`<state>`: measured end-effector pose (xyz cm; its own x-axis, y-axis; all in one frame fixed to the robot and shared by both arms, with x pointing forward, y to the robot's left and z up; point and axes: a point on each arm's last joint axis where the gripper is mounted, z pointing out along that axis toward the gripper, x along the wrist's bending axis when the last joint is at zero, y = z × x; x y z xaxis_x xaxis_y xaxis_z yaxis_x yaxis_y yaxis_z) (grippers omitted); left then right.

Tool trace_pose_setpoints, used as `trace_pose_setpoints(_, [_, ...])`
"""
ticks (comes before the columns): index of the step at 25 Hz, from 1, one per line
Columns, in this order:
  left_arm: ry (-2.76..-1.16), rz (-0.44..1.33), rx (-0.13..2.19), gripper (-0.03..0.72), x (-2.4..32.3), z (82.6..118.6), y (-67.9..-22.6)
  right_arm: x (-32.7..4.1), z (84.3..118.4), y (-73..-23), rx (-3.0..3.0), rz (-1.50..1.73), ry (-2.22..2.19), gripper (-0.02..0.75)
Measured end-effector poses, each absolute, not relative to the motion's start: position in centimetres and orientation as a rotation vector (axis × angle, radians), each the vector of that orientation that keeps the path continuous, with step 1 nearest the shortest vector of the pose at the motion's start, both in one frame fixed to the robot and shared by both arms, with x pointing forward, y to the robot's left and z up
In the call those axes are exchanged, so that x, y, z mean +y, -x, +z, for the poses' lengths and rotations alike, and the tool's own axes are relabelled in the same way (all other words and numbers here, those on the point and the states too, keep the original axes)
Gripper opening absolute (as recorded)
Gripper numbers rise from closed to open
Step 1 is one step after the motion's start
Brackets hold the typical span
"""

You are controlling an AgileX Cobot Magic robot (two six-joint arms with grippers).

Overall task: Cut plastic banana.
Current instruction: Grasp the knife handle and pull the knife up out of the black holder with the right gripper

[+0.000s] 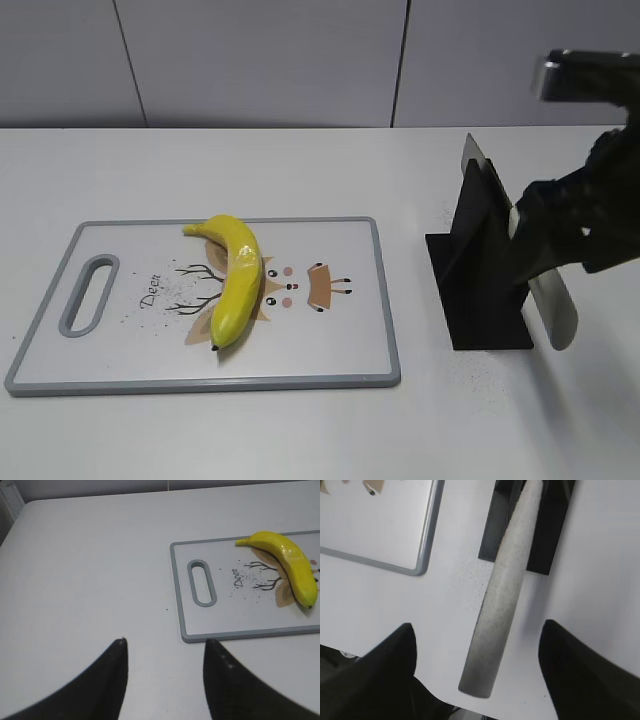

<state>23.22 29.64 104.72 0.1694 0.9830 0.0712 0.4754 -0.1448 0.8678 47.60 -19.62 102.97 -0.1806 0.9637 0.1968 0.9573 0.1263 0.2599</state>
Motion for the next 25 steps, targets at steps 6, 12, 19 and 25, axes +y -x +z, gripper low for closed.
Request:
trace_pose_setpoints(6, [-1.728, 0.894, 1.395, 0.473, 29.6, 104.7, -23.2, -18.8, 98.9, -49.3, 2.370, 0.337, -2.108, 0.540])
trace_pose_setpoints(12, [-1.726, 0.885, 1.393, 0.465, 29.6, 104.7, -23.2, -18.7, 97.9, -49.6, 2.358, 0.293, -2.156, 0.236])
trace_pose_setpoints(19, [-1.724, 0.881, 1.391, 0.442, 29.5, 104.7, -23.2, -18.9, 98.5, -49.4, 2.324, 0.294, -2.187, 0.176])
trace_pose_setpoints(25, [-1.724, 0.881, 1.391, 0.425, 29.5, 104.7, -23.2, -19.4, 101.6, -48.0, 2.287, 0.423, -2.151, 0.176])
